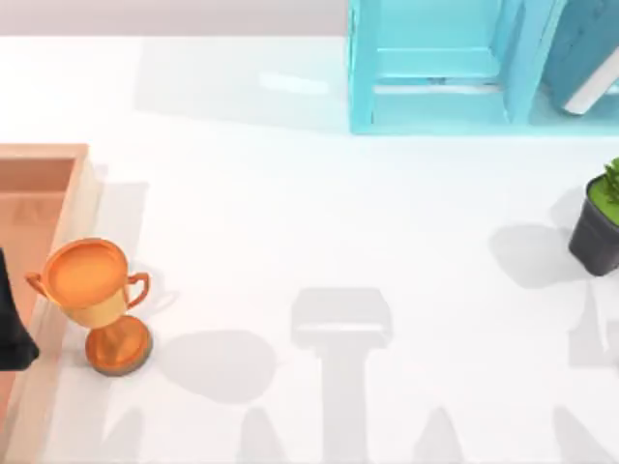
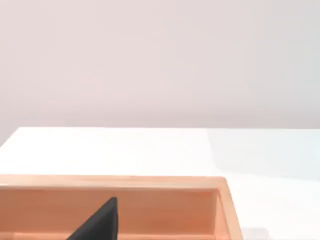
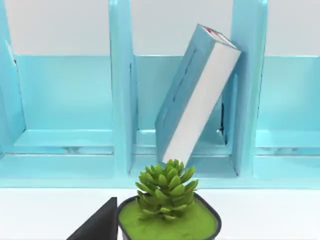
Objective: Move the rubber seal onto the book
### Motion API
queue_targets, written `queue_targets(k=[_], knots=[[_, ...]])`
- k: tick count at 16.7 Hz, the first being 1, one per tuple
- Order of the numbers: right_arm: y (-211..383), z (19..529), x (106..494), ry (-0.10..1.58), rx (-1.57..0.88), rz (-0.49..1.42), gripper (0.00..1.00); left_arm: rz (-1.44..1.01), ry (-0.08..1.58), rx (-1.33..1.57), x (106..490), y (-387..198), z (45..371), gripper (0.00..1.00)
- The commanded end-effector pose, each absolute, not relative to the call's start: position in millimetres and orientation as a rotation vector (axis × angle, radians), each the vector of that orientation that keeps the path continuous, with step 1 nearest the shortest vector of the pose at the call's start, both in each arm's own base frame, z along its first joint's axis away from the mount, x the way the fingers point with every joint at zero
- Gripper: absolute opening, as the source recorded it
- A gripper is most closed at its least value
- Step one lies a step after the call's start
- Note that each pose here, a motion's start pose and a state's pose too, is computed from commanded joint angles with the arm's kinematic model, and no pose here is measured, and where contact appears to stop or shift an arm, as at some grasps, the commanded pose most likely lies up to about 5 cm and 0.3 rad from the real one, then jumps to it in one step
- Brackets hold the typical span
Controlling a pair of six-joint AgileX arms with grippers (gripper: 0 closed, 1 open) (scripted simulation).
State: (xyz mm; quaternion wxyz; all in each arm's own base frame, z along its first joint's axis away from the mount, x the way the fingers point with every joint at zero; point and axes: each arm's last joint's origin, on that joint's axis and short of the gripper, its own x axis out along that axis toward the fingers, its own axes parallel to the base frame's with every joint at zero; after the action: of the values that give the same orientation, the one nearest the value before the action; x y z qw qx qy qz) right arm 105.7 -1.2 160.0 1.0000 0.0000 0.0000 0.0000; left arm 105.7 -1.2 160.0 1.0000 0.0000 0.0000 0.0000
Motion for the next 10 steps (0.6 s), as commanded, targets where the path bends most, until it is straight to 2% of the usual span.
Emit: queue_targets(k=[6, 10], knots=[[-1.8, 177.6, 109.6, -0.02, 0.021, 0.003, 1.0, 0.0, 0.0, 0.0, 105.7, -1.2, 160.0, 1.0], [-3.1, 210.4, 130.9, -0.02, 0.069, 0.018, 1.0, 0.0, 0.0, 0.0, 105.7, -1.2, 160.0, 1.0]])
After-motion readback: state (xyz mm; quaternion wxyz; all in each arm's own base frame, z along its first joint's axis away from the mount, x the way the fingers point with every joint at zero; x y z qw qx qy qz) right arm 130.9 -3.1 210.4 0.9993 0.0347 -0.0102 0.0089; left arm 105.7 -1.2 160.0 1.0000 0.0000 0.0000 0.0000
